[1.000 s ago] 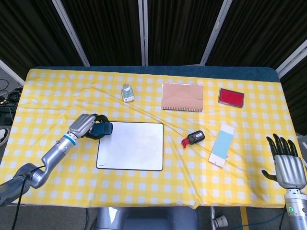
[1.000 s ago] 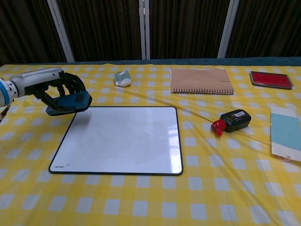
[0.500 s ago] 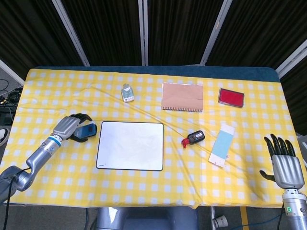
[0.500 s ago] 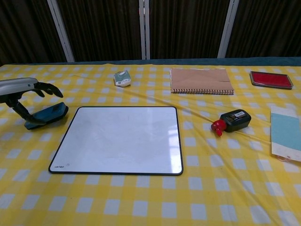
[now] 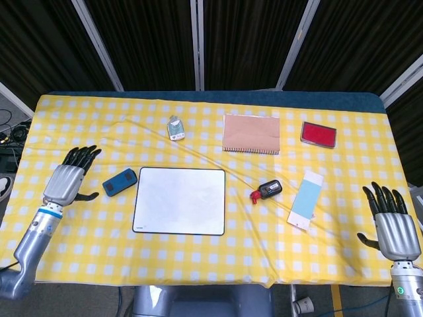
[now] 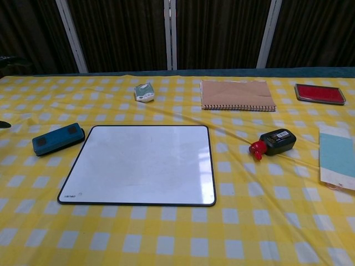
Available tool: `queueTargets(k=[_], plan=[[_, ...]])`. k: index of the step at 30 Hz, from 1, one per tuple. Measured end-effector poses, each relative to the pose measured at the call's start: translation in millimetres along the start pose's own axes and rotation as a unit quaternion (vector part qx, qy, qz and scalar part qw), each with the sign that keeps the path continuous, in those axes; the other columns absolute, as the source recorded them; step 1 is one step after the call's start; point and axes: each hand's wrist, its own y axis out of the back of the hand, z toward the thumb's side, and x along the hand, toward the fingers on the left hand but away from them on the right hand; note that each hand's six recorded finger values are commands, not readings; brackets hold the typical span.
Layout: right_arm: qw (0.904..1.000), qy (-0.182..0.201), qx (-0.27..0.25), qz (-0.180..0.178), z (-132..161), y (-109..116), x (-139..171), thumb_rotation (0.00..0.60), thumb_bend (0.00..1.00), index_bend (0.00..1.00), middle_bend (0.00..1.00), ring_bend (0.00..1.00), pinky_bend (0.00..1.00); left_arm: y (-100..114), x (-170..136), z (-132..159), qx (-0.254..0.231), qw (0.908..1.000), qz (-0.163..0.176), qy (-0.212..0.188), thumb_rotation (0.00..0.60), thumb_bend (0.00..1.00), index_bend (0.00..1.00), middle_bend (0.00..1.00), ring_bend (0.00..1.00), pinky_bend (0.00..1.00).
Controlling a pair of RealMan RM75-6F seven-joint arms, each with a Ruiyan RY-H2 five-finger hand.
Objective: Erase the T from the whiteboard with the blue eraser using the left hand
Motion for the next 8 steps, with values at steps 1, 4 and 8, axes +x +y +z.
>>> queueTargets(k=[1,4,8], plan=[[1.0000,0.002,-0.001,-0.001,1,1,0,0.600,0.00,0.00,0.00,0.00,0.00,4,-9,0,-0.002,0.9999,0.006,0.010,0.600,0.02,0.00,0.00,0.00,0.00],[1.0000,0.004,-0.003,-0.002,1,2,0,0.600,0.00,0.00,0.00,0.00,0.00,15,-41,-5,-0.004,0.9987,0.015,0.048,0.600,0.03,0.00,0.00,0.00,0.00],[1.0000,0.006,-0.004,-0.001,3,2,-1,0.600,0.00,0.00,0.00,0.00,0.00,26,-82,-22,0.008,0.9952,0.011,0.097,0.600,0.03,0.00,0.00,0.00,0.00]])
